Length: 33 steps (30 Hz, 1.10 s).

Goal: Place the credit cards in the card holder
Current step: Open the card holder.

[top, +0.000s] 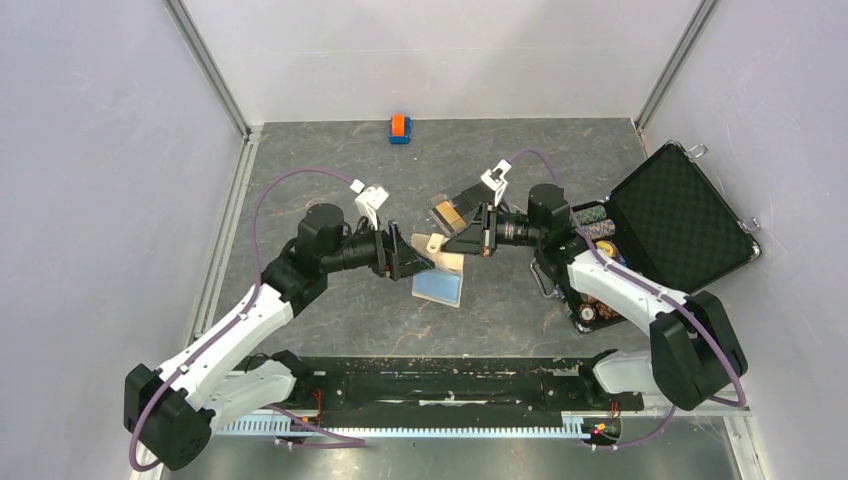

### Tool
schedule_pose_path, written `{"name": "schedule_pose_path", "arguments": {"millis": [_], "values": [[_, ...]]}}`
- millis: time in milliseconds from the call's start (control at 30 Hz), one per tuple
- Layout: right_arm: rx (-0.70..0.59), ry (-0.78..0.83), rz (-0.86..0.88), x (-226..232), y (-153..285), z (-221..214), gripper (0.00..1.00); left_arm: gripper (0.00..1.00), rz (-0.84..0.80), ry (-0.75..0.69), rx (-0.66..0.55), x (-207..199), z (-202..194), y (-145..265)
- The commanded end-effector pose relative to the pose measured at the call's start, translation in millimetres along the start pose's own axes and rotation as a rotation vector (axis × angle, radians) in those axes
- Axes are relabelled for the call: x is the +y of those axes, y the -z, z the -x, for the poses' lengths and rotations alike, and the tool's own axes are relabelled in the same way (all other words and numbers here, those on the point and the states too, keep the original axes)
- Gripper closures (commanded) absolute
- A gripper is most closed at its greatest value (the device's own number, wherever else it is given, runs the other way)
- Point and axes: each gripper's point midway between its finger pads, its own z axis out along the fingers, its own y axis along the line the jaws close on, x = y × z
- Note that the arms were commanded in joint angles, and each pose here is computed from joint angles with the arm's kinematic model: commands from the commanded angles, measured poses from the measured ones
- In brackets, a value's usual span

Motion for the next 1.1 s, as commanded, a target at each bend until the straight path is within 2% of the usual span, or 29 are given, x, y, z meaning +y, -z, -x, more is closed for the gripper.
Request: {"name": "schedule_pose_path", "arguments": {"millis": [0,167,233,300,433,633,867,1067], "values": [[-0.032,0.034,0.082,25,6,7,1.0,0.23,-0.036,-0.035,-0.063,-1,5,1],[-0.03,0.019,0.098,30,8,0,1.0,0.37,-0.074,-0.094,-0.123,-1,4,1],[-0.024,0.012,0.1,31,9,-3,1.0,0.49,-0.084,-0.126,-0.162,-4,10,4],[-0.02,0.009,0.103,33,9,-6,1.0,0.56,-0.1,-0.158,-0.203,-9,15,8],[-0.014,0.006,0.109,35,9,-9,1.0,0.54,-0.132,-0.22,-0.25,-17,19,14],[-0.008,0.007,0.117,39,7,-11,1.0,0.44,-0.229,-0.249,-0.178,-29,6,13],[-0.005,0.004,0.123,42,3,-12,1.0,0.47,-0.265,-0.311,-0.149,-29,-5,13],[-0.002,-0.001,0.129,46,-1,-13,1.0,0.51,-0.202,-0.41,-0.11,-16,-10,13]]}}
